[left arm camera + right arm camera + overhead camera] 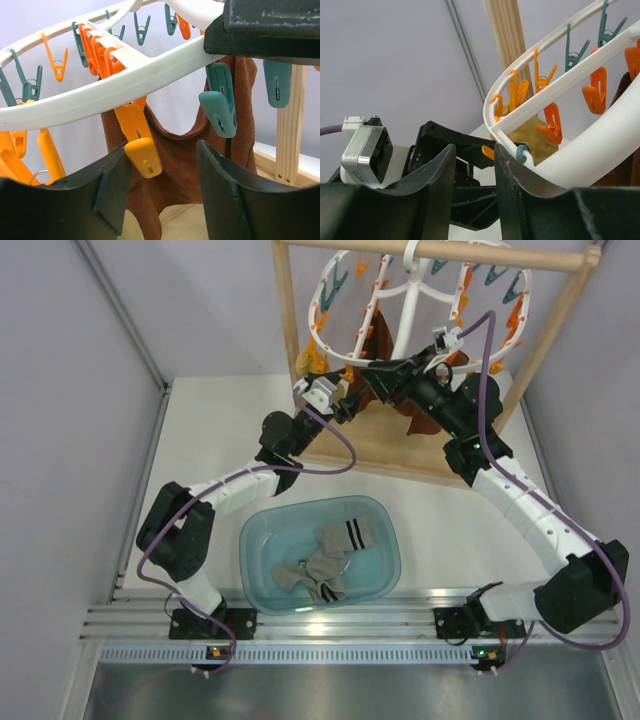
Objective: Clip the socks to the hanger
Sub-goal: Open the clamp at the hanger.
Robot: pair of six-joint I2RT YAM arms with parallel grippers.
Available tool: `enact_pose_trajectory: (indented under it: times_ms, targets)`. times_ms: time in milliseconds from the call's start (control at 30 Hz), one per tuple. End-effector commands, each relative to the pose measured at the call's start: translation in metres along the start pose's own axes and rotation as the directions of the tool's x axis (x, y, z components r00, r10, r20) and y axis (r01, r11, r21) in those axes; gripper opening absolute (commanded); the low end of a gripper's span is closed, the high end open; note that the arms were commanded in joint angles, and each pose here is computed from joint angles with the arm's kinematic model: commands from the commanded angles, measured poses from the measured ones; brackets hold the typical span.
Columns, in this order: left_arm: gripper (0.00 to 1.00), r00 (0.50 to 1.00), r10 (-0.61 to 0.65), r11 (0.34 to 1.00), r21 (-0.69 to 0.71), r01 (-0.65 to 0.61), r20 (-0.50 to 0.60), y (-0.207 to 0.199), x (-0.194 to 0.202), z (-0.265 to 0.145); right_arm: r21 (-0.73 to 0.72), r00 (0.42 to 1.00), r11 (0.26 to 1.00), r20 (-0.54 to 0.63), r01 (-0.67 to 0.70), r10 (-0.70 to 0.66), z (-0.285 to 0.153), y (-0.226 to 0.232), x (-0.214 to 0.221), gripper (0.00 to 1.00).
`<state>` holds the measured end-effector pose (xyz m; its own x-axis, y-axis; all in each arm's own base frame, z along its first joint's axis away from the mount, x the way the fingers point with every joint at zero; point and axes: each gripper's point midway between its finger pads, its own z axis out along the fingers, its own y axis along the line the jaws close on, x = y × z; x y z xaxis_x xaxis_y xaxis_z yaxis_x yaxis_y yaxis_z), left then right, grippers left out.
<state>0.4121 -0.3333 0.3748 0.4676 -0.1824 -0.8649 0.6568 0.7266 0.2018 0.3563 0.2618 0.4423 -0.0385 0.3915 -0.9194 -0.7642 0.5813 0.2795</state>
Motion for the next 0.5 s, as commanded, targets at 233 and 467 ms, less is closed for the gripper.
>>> enact_pose_trajectory:
  times_ms: [233, 467]
  targets:
    - [0.24, 0.992, 0.07, 0.997, 0.036, -0.074, 0.105, -0.001, -0.055, -0.005, -0.032, 0.994, 0.998, 0.092, 0.06, -0.056, -0.006, 0.018, -0.042, 0.34]
    - [0.0, 0.995, 0.1, 0.985, 0.143, -0.095, -0.027, -0.015, -0.067, -0.025, -0.092, 0.994, 0.992, 0.073, 0.086, -0.079, -0.014, 0.033, -0.043, 0.37]
